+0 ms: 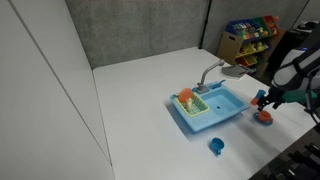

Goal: Put the orange mig on the back right corner of the toy sink

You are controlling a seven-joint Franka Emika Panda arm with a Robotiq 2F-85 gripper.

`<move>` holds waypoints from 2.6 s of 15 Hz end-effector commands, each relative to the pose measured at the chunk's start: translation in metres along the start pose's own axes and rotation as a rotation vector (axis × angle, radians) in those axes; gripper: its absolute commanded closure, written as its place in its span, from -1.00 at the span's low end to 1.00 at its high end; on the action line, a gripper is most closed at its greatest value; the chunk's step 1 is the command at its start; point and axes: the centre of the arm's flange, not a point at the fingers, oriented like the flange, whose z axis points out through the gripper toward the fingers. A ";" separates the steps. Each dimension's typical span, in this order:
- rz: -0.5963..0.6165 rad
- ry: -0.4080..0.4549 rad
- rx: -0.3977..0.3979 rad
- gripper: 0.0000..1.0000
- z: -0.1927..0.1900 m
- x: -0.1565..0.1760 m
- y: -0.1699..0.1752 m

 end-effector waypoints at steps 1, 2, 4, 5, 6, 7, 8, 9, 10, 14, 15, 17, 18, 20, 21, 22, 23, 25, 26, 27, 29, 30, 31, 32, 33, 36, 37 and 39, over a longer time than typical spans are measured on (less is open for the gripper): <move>-0.013 0.026 0.009 -1.00 0.018 0.007 0.006; -0.014 0.029 0.007 -1.00 0.022 0.006 0.006; -0.013 0.044 -0.005 -1.00 0.028 0.003 0.006; -0.013 0.049 -0.008 -1.00 0.030 0.003 0.007; -0.012 0.054 -0.013 -1.00 0.033 0.002 0.007; -0.012 0.056 -0.015 -1.00 0.035 0.001 0.008; -0.012 0.058 -0.018 -1.00 0.037 0.001 0.008; -0.011 0.058 -0.019 -1.00 0.039 0.001 0.009; -0.011 0.055 -0.020 -1.00 0.042 0.000 0.009; -0.009 0.043 -0.025 -1.00 0.049 -0.001 0.010; -0.007 0.039 -0.026 -1.00 0.050 -0.001 0.010; -0.003 0.035 -0.028 -0.48 0.051 -0.001 0.012; 0.000 0.033 -0.028 -0.31 0.051 -0.001 0.012; 0.004 0.032 -0.028 0.02 0.051 0.000 0.014; 0.006 0.034 -0.028 0.20 0.049 0.001 0.014; 0.006 0.039 -0.027 0.28 0.046 0.002 0.014; 0.002 0.042 -0.023 0.28 0.041 0.002 0.013; -0.004 0.048 -0.014 0.32 0.027 0.000 0.009; -0.005 0.051 -0.016 0.32 0.021 -0.001 0.007; -0.010 0.056 -0.017 0.32 0.012 -0.001 0.004; -0.017 0.069 -0.021 0.32 -0.006 0.001 -0.002; -0.024 0.074 -0.020 0.32 -0.015 0.002 -0.005; -0.029 0.077 -0.022 0.32 -0.024 0.003 -0.009; -0.037 0.079 -0.021 0.32 -0.033 0.005 -0.014; -0.043 0.083 -0.021 0.32 -0.042 0.007 -0.018; -0.069 0.091 -0.017 0.32 -0.066 0.011 -0.034; -0.079 0.093 -0.017 0.32 -0.073 0.012 -0.040; -0.101 0.092 -0.014 0.32 -0.085 0.014 -0.052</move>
